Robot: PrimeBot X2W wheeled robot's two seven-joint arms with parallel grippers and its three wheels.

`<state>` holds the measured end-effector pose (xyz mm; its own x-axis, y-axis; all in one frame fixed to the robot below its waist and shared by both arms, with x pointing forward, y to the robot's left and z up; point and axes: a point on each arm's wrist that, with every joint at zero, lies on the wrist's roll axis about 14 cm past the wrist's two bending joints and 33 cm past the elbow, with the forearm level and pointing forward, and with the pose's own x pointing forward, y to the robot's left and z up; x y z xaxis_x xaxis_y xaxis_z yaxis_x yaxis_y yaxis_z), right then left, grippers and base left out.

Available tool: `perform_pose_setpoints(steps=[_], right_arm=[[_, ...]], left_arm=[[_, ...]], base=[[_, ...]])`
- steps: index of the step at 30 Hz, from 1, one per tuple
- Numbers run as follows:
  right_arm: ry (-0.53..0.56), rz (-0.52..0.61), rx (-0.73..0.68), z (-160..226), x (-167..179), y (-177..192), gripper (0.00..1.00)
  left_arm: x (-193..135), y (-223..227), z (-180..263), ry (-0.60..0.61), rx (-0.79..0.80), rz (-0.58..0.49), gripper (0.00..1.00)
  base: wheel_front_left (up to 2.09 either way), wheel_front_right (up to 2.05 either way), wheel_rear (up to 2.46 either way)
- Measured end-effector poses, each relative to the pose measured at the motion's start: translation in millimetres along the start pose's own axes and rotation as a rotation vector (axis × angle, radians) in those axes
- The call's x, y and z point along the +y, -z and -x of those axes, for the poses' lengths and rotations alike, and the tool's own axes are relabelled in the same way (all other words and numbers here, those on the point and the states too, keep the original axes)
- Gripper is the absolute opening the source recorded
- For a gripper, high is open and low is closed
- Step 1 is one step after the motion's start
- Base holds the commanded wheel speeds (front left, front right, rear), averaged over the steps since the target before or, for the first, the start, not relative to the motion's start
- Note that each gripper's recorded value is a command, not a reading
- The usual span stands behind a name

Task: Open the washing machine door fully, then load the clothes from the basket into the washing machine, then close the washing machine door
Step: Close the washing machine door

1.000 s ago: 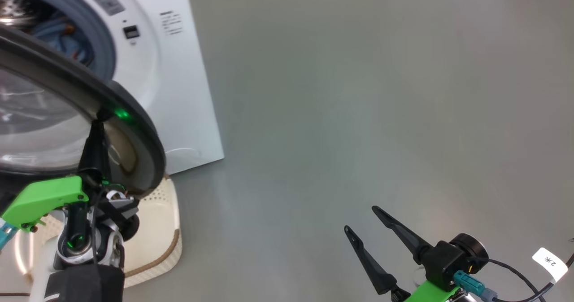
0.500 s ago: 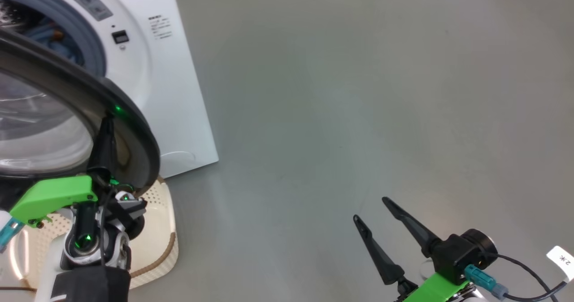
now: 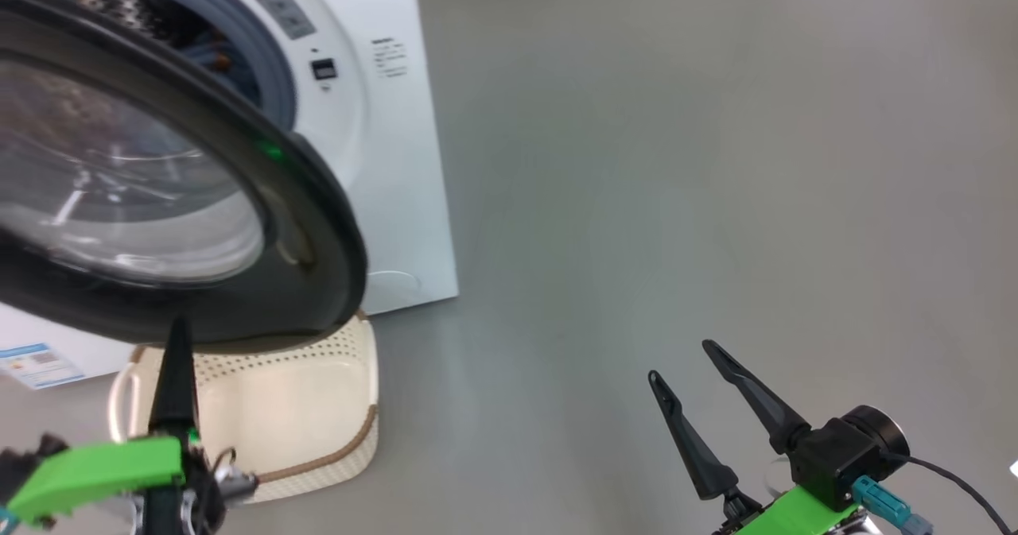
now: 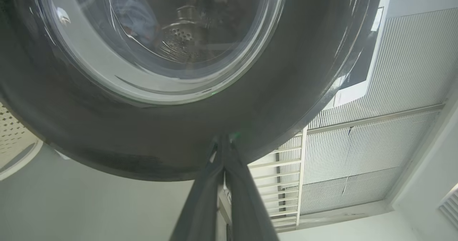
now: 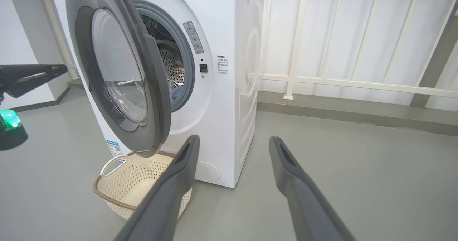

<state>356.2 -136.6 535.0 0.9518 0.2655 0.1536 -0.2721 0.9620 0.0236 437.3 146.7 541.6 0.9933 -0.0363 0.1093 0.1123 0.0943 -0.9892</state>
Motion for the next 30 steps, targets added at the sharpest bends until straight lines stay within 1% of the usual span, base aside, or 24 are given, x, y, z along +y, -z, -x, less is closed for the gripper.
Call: perform_pose_setpoints(steps=[2, 3, 8, 14, 19, 26, 30], right_arm=[[-0.020, 0.000, -0.013, -2.1, 5.9, -3.8, 1.00], [-0.029, -0.002, -0.016, -2.7, 9.1, -4.4, 1.00], [-0.086, -0.005, -0.045, -10.5, 25.3, -12.4, 1.00], [-0.147, -0.008, -0.065, -17.0, 44.5, -17.8, 1.00], [-0.184, -0.019, -0.073, -19.7, 58.4, -19.6, 1.00], [-0.218, -0.021, -0.072, -22.3, 69.9, -18.9, 1.00], [-0.232, -0.027, -0.074, -24.4, 75.5, -19.3, 1.00]], left_arm=[[-0.6, -11.6, 12.6, 0.001, -0.044, -0.029, 0.00], [-2.0, -16.5, 18.3, 0.006, -0.061, -0.061, 0.00], [-4.4, -39.2, 45.6, 0.018, -0.122, -0.248, 0.00], [-5.3, -53.4, 72.3, 0.024, -0.144, -0.453, 0.00], [-6.9, -68.4, 91.7, 0.019, -0.182, -0.660, 0.00], [-7.9, -67.0, 111.1, 0.020, -0.163, -0.983, 0.00], [-8.1, -64.6, 116.8, 0.020, -0.150, -1.130, 0.00]], base=[[0.00, 0.00, 0.00], [0.00, 0.00, 0.00], [0.00, 0.00, 0.00], [0.00, 0.00, 0.00], [0.00, 0.00, 0.00], [0.00, 0.00, 0.00], [0.00, 0.00, 0.00]])
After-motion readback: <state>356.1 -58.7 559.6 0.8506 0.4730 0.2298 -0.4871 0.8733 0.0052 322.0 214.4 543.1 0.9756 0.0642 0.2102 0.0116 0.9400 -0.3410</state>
